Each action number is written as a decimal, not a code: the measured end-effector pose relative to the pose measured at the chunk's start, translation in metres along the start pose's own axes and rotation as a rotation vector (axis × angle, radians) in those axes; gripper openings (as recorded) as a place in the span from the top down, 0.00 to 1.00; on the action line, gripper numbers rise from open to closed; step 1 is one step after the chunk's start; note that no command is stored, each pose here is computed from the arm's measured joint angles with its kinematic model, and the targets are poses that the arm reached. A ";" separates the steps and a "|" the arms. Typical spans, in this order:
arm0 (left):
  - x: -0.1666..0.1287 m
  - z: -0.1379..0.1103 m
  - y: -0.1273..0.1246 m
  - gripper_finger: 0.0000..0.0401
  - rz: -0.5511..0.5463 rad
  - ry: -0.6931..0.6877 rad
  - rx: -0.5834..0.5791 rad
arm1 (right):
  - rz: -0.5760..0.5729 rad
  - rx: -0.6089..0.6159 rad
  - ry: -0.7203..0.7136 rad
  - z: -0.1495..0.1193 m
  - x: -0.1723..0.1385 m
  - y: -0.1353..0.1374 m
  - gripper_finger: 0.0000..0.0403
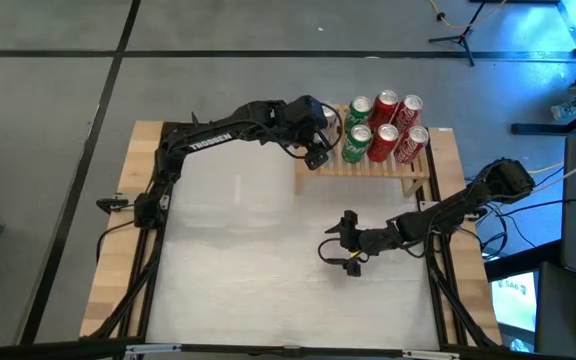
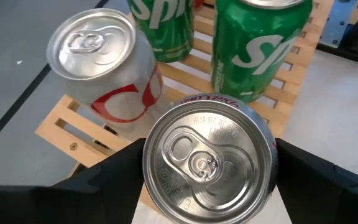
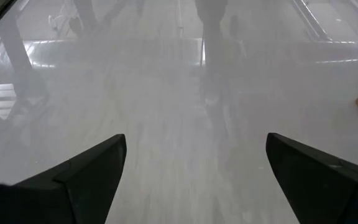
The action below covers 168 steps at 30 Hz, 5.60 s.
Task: Place canned beverage on shelf
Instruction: Put the silver soda can on the shelf aligned with the other silver soda can, then return to Home Position
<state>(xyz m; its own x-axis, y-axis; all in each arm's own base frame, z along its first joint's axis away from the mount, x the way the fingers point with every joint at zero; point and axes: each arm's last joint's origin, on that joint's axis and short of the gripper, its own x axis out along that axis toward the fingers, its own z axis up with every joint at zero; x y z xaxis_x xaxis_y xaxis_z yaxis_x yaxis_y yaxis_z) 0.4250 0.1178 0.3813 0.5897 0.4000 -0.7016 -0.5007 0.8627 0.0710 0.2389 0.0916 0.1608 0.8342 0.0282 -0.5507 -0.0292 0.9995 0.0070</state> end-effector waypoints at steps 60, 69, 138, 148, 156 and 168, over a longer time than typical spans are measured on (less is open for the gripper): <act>0.013 0.007 -0.006 0.01 -0.032 -0.065 0.036 | -0.007 0.012 0.021 -0.002 0.000 0.000 0.05; -0.026 0.015 0.000 0.01 -0.045 -0.145 0.024 | -0.007 0.012 0.020 -0.002 0.000 -0.001 0.05; -0.052 -0.367 -0.046 0.53 -0.412 -0.299 0.139 | 0.070 0.106 -0.034 0.015 0.005 -0.042 0.55; -0.049 -0.365 -0.044 0.90 -0.406 -0.303 0.184 | 0.101 0.052 -0.105 0.008 -0.018 -0.046 0.86; -0.043 -0.357 -0.031 0.99 -0.481 -0.277 0.203 | 0.097 0.079 -0.251 -0.014 -0.056 -0.054 0.93; -0.052 -0.385 0.020 1.00 -0.528 -0.476 0.061 | 0.093 0.110 -0.434 -0.047 -0.091 -0.064 0.94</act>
<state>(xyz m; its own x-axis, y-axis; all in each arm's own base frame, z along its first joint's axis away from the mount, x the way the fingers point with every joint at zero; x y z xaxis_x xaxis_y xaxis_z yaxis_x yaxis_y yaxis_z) 0.1406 -0.0049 0.1467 0.9633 0.0038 -0.2684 -0.0438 0.9887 -0.1432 0.1387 0.0246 0.1714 0.9851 0.0962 -0.1426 -0.0759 0.9870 0.1414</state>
